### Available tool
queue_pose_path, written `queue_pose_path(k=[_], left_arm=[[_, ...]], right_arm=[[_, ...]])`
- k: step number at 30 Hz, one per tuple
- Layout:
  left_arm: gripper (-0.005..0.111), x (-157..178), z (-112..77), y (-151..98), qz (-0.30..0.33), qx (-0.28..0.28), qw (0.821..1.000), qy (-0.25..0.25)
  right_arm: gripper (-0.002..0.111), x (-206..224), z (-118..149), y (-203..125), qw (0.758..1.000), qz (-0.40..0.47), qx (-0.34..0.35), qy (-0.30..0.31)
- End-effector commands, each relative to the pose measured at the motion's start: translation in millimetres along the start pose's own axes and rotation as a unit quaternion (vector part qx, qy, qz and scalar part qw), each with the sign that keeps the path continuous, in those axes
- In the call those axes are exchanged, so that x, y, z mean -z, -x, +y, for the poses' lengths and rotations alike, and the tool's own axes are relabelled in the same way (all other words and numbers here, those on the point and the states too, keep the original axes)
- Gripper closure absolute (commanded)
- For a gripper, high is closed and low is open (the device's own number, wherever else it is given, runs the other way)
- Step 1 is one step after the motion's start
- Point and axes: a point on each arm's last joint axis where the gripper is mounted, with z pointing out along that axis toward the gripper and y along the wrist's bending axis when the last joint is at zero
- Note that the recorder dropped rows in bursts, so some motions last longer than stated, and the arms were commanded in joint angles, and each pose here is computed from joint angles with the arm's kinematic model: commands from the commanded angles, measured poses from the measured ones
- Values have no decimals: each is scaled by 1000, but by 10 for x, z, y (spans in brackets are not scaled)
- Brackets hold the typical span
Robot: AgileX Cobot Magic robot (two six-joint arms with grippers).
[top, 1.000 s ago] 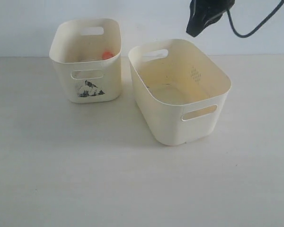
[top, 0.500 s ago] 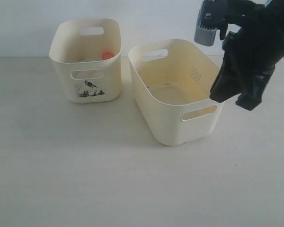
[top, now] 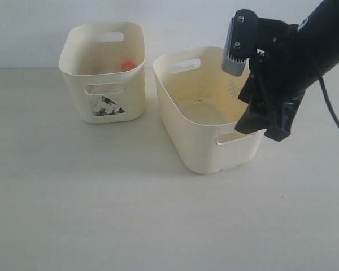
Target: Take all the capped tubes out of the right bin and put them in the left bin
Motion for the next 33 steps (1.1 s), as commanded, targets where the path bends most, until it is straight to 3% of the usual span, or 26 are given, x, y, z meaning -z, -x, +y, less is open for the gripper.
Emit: queue_pose_path(k=[1,8,15,17,23,33], left_arm=[[102,3,0,20,-6,8,1000,-1],[102,3,0,20,-6,8,1000,-1],[102,3,0,20,-6,8,1000,-1],[102,3,0,20,-6,8,1000,-1],[102,3,0,20,-6,8,1000,-1],[102,3,0,20,-6,8,1000,-1]], right_arm=[[50,-165,-18,-38,1000,10,1,17],[50,-325,-125,-52,1000,8,14,-12],[52,-413,-116,-82,1000,18,11,7],[62,-413,-116,-82,1000,18,11,7],[108,-420,-116,-101,999,28,16,8],[108,-302,-145,-48,999,25,28,0]])
